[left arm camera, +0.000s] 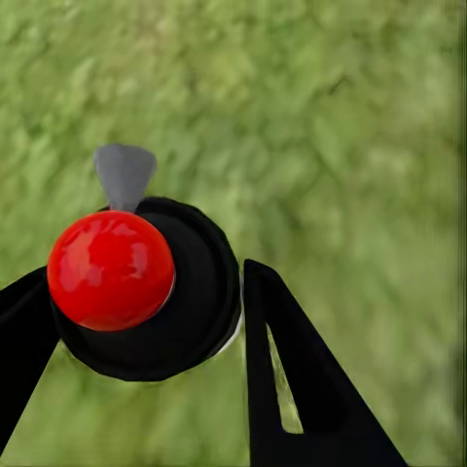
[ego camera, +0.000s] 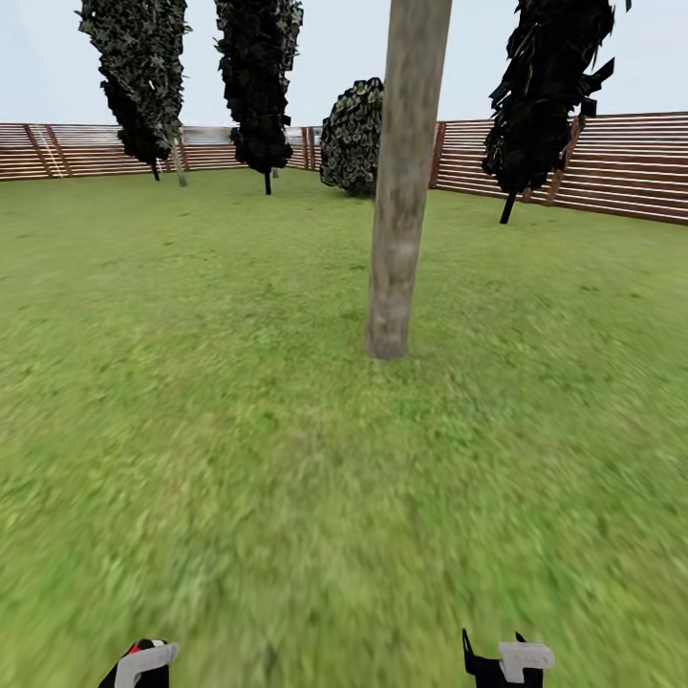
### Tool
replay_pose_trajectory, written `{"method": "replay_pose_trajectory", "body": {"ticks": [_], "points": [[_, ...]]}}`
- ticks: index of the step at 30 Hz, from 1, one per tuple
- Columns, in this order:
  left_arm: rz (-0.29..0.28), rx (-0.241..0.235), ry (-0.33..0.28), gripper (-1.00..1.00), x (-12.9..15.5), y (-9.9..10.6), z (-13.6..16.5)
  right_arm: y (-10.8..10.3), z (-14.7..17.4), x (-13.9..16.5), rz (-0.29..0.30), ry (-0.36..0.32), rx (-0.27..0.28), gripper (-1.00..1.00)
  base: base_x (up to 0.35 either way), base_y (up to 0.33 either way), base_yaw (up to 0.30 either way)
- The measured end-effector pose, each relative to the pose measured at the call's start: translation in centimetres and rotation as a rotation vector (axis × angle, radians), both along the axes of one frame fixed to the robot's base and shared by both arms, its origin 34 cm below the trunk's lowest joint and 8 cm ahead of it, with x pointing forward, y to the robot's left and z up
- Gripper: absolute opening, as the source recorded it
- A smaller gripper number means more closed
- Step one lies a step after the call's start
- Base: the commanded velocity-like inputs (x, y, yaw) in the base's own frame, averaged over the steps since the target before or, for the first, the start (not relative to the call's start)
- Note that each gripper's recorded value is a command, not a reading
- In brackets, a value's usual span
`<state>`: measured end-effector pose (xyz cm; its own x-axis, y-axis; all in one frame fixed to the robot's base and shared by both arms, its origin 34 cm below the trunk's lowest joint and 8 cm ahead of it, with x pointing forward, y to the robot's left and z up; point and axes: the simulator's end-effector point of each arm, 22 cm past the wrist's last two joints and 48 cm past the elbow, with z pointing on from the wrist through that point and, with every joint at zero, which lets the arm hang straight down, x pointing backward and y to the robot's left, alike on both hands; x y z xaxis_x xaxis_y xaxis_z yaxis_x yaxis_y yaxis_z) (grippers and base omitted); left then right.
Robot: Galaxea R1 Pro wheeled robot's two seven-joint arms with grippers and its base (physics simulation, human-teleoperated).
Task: In the garden, pick up the pesticide atomizer on the floor and spray pesticide onto both trees until each tree trunk is fully covered.
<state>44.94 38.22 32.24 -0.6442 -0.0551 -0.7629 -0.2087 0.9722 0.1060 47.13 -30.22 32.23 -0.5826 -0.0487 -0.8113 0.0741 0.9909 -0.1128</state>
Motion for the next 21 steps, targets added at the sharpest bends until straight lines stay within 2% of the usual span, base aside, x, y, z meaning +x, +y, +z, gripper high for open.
{"method": "replay_pose_trajectory", "body": {"ticks": [8, 17, 21], "points": [[0.0, 0.0, 0.0, -1.0, 0.0, 0.03, 0.01, 0.0, -0.01, -0.02, 0.0, 0.0, 0.0, 1.0, 0.308, -0.137, -0.032], [0.0, 0.0, 0.001, -1.0, -0.04, 0.01, -0.03, -0.01, -0.01, -0.04, 0.0, 0.001, 0.0, 1.0, 0.332, -0.093, -0.251], [0.0, 0.0, 0.001, -1.0, -0.05, 0.02, -0.03, 0.09, -0.01, -0.02, 0.0, 0.0, 0.001, 1.0, 0.335, -0.081, -0.071]]}}
